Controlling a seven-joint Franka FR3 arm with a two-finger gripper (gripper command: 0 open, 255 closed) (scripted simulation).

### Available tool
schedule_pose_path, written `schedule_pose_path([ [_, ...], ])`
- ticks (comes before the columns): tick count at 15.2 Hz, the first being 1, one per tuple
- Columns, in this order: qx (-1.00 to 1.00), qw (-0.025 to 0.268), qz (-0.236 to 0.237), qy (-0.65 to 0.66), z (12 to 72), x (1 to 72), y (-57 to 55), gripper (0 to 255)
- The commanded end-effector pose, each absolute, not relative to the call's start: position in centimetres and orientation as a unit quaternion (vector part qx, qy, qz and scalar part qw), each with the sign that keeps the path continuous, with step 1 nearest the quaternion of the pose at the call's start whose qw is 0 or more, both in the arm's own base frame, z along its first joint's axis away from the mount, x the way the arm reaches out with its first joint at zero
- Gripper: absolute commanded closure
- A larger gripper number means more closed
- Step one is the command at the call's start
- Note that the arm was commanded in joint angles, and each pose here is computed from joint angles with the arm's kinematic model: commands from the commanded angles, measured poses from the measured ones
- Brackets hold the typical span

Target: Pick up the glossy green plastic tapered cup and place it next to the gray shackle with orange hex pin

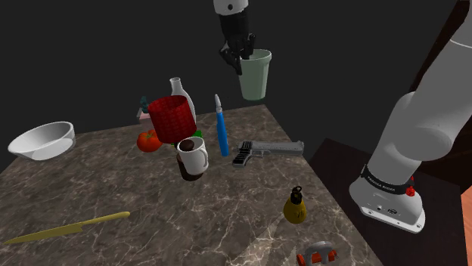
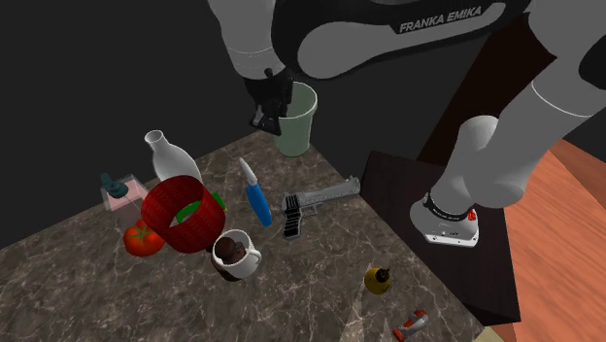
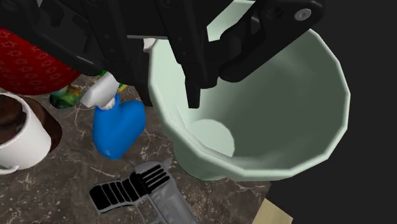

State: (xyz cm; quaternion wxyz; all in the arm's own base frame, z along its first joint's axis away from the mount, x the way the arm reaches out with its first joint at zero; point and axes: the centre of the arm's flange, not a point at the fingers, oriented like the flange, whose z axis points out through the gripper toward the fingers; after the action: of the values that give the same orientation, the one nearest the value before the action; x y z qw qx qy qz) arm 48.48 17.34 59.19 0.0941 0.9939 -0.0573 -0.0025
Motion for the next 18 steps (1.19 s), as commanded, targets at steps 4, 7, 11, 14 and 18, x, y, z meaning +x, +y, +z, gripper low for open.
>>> schedule_pose_path([
  [4,0.994,0.094,-0.002,-0.058,59.3,44.0,22.2,255],
  [7,0.994,0.094,-0.002,-0.058,59.3,41.4,25.1,255],
  [11,0.994,0.094,-0.002,-0.058,59.3,37.9,29.1,255],
  [14,0.994,0.094,-0.002,-0.058,59.3,35.3,32.0,255],
  [18,0.994,0.094,-0.002,-0.058,59.4,31.8,36.0,255],
])
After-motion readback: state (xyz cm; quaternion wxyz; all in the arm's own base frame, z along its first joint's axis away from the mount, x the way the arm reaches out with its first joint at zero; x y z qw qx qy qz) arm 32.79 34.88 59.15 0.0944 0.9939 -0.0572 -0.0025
